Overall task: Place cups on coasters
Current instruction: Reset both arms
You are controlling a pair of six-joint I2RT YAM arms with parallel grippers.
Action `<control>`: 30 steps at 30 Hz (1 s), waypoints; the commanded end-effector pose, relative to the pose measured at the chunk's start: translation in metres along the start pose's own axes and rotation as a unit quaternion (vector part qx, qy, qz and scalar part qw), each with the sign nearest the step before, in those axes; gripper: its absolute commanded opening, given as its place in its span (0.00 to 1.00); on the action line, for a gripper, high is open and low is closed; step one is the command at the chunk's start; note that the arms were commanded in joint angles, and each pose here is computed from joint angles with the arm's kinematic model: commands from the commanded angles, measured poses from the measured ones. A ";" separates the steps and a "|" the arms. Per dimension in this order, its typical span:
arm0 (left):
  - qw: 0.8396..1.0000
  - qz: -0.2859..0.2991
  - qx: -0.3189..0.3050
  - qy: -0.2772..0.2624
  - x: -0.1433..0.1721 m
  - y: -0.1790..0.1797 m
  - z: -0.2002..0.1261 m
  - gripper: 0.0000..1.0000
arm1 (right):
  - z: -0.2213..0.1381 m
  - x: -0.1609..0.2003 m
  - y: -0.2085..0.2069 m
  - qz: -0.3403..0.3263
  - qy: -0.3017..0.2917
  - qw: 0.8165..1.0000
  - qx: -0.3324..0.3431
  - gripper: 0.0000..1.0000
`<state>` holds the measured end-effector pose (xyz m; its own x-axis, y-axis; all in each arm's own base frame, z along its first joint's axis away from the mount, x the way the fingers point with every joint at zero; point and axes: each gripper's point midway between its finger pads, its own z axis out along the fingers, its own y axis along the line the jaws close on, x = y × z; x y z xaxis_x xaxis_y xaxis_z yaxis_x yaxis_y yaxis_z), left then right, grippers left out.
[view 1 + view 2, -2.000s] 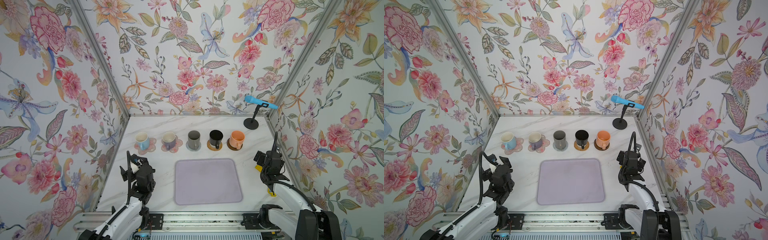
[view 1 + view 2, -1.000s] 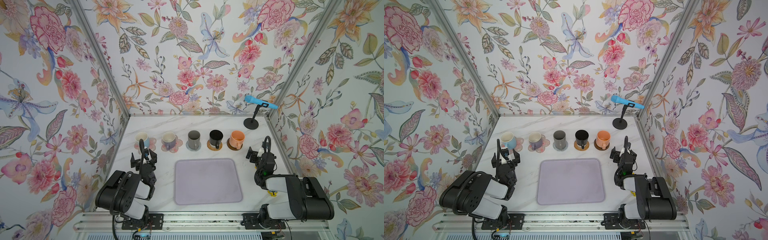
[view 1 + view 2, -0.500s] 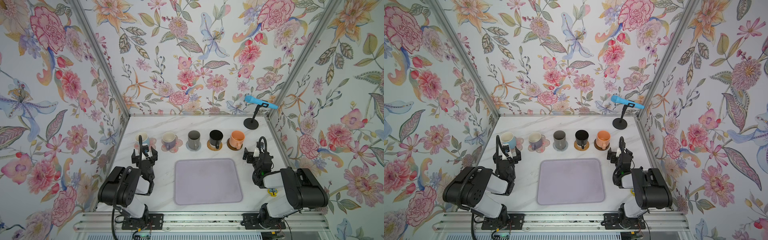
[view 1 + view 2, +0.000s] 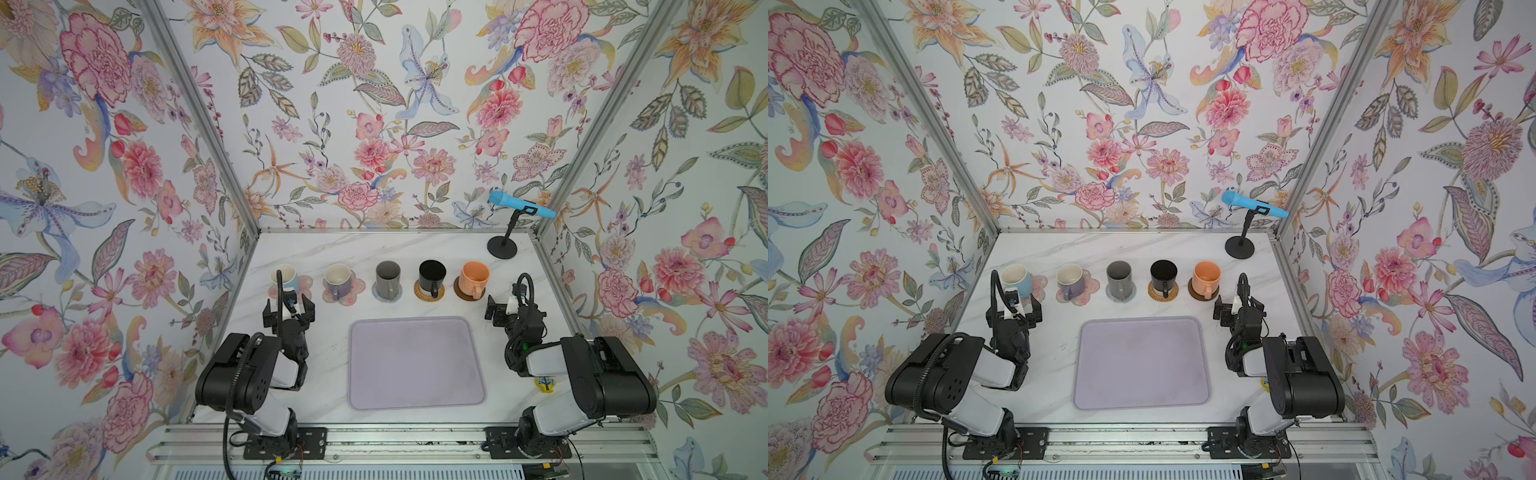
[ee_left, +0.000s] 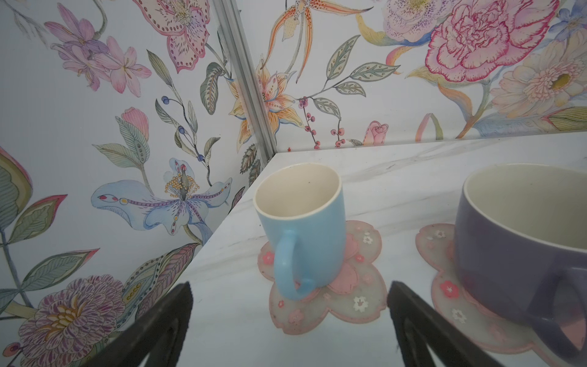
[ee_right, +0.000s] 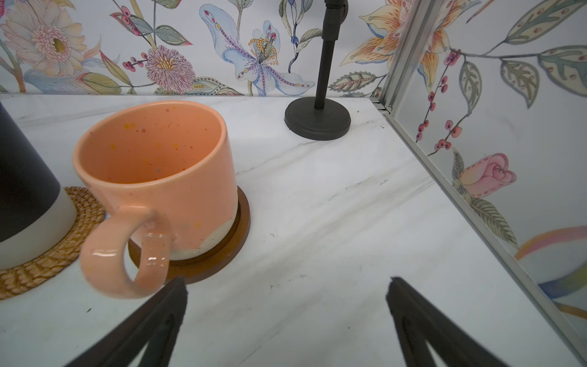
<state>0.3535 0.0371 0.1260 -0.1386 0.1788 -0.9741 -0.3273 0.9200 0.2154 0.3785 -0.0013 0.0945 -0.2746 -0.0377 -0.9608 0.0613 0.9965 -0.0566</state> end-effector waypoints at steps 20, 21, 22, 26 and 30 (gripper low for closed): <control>1.000 -0.012 -0.002 -0.011 -0.007 0.002 0.002 0.99 | 0.003 -0.014 0.001 -0.006 -0.024 1.000 -0.003 0.99; 1.000 -0.012 -0.003 -0.011 -0.007 0.003 0.002 0.99 | 0.003 -0.014 0.001 -0.006 -0.024 1.000 -0.003 0.99; 1.000 -0.012 -0.002 -0.011 -0.007 0.002 0.002 0.99 | 0.002 -0.014 0.001 -0.006 -0.024 1.000 -0.003 0.99; 1.000 -0.012 -0.002 -0.010 -0.007 0.002 0.002 0.99 | 0.002 -0.014 0.001 -0.006 -0.024 1.000 -0.003 0.99; 1.000 -0.020 -0.004 -0.019 -0.015 0.001 0.008 0.99 | 0.002 -0.014 0.001 -0.006 -0.024 1.000 -0.003 0.99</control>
<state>0.3579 0.0365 0.1289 -0.1334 0.1775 -0.9750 -0.3278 0.9206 0.2125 0.3785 -0.0007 0.0945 -0.2746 -0.0380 -0.9608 0.0575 0.9968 -0.0559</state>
